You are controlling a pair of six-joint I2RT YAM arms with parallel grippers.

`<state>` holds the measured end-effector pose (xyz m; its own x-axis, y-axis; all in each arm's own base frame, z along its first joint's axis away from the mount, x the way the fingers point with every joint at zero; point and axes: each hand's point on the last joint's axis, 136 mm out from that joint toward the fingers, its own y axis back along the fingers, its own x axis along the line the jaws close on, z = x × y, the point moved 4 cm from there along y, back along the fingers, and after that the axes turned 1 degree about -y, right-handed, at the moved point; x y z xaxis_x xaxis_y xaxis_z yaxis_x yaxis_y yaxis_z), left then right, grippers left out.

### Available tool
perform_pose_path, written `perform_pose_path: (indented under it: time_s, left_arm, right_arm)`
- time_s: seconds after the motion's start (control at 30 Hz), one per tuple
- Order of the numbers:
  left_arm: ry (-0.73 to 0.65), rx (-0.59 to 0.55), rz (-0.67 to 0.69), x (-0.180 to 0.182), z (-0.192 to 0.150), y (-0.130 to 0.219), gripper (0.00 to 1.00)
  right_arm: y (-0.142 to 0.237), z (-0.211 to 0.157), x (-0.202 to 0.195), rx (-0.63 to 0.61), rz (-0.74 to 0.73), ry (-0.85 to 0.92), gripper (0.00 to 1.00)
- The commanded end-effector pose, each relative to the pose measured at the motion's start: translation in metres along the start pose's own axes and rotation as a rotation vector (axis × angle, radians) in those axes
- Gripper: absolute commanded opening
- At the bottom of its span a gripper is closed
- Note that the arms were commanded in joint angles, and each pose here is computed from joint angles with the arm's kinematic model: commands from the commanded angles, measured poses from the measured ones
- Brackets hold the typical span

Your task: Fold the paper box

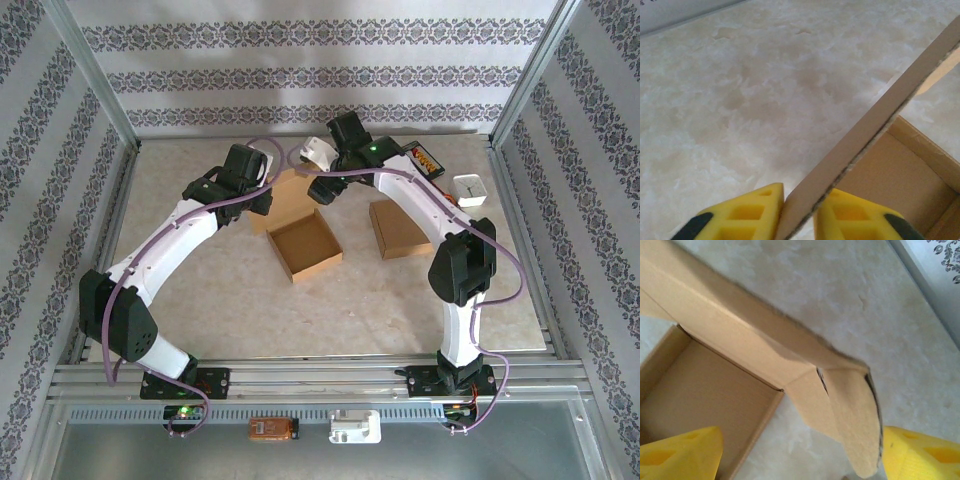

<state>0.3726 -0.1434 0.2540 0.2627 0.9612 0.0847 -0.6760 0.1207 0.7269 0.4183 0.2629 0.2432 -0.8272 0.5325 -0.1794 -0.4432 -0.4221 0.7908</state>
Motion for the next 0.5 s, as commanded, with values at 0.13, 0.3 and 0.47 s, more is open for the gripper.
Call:
perform_pose_path:
  time_s: [0.13,0.3,0.47]
  left_arm:
    - [-0.004,0.012,-0.054,-0.001,-0.001,0.000,0.39]
    - [0.011,0.047,-0.057,0.000,-0.008,0.000,0.42]
    - [0.017,0.078,-0.045,0.004,-0.015,0.000,0.44]
  right_arm:
    - [-0.014,-0.009,-0.008,0.073,0.055,0.085,0.79]
    - [-0.026,-0.004,-0.008,0.078,0.090,0.070,0.62]
    - [-0.027,0.000,-0.011,0.064,0.094,0.059,0.33]
